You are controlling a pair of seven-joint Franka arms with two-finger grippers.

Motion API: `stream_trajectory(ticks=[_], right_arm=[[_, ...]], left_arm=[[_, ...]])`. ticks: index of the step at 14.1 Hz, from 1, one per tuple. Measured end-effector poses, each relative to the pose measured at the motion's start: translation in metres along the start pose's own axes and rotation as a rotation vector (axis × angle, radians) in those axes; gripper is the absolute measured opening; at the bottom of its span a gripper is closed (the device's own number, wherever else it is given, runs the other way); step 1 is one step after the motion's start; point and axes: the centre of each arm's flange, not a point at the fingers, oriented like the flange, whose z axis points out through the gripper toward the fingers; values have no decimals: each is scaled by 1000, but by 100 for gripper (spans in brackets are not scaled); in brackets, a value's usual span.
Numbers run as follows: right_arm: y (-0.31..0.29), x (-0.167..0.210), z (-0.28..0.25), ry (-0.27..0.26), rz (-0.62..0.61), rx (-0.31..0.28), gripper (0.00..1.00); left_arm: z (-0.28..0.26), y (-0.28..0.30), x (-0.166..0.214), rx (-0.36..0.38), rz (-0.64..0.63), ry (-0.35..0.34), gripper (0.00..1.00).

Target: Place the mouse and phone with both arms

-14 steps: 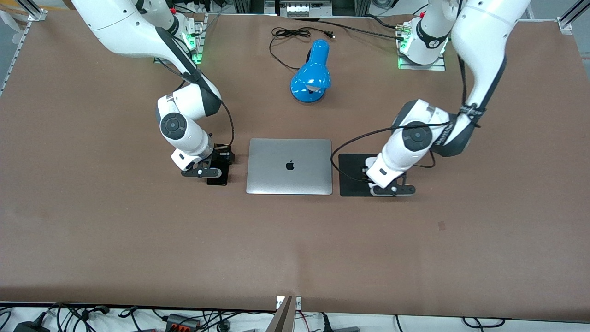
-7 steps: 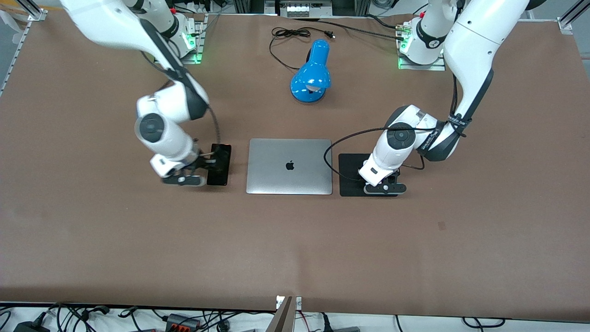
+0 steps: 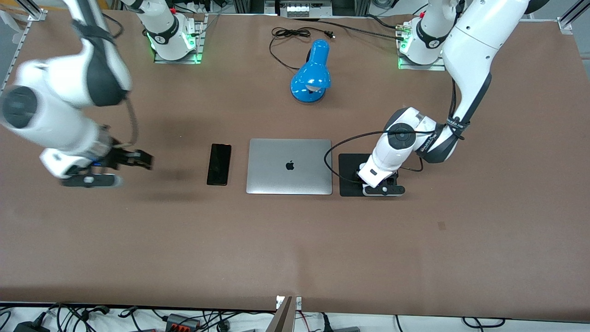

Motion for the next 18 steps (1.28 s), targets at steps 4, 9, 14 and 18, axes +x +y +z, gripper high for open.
stream_trajectory(ticks=[4, 9, 14, 18], right_arm=[[62, -8, -61, 1, 21, -17, 100], [88, -41, -98, -61, 65, -19, 100], [89, -39, -101, -48, 61, -27, 100], [89, -38, -111, -29, 53, -28, 100]], left_arm=[[-84, -15, 27, 105, 29, 27, 100], [-244, -55, 55, 329, 71, -98, 100], [-332, -104, 68, 277, 13, -235, 100], [-387, -187, 70, 24, -8, -248, 100]])
